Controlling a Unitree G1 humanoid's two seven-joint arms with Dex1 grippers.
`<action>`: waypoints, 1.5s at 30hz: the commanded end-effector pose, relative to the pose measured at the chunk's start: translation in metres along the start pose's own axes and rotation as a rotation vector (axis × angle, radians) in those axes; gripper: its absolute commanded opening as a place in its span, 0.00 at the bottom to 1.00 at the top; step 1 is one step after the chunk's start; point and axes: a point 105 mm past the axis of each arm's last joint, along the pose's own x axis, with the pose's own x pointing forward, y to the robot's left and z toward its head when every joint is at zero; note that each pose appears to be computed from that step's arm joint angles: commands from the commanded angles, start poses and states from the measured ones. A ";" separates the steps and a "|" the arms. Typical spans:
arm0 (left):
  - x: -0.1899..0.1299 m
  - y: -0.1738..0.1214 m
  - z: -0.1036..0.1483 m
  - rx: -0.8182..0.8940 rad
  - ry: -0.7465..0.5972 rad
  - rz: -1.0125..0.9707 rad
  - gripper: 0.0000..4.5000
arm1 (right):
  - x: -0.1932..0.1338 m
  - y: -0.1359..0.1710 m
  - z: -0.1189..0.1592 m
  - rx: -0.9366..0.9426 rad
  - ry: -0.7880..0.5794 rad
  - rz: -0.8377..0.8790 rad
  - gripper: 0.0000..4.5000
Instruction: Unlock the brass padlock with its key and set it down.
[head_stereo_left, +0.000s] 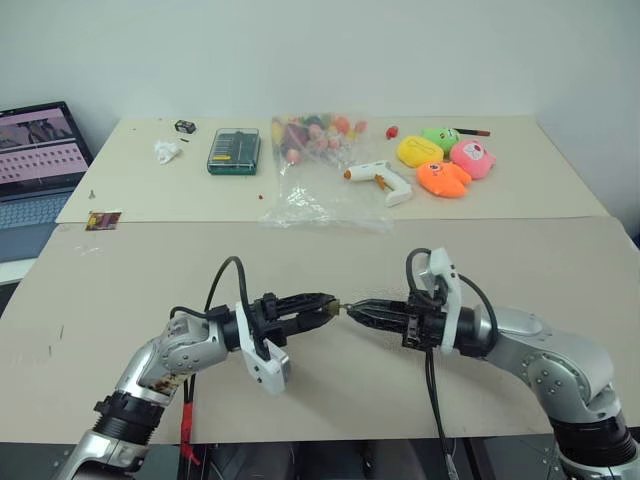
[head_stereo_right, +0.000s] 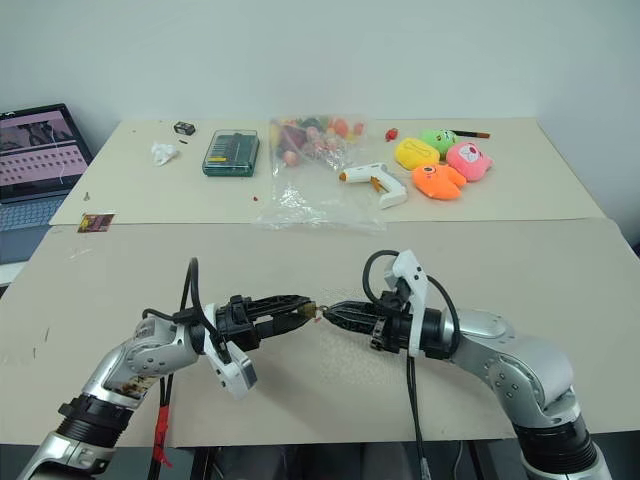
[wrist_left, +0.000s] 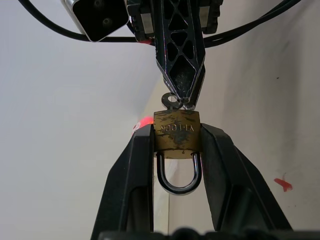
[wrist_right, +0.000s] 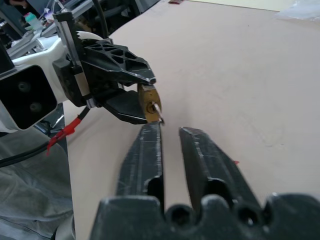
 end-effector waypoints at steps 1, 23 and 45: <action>0.005 0.004 0.009 0.022 -0.048 0.021 0.18 | -0.003 -0.002 0.014 -0.041 -0.037 -0.023 0.01; 0.013 0.010 0.009 0.016 -0.040 0.038 0.18 | -0.005 0.000 0.029 -0.067 -0.051 -0.014 0.39; 0.016 0.013 0.007 0.003 -0.037 0.046 0.18 | -0.008 0.004 0.017 -0.038 0.005 0.005 0.39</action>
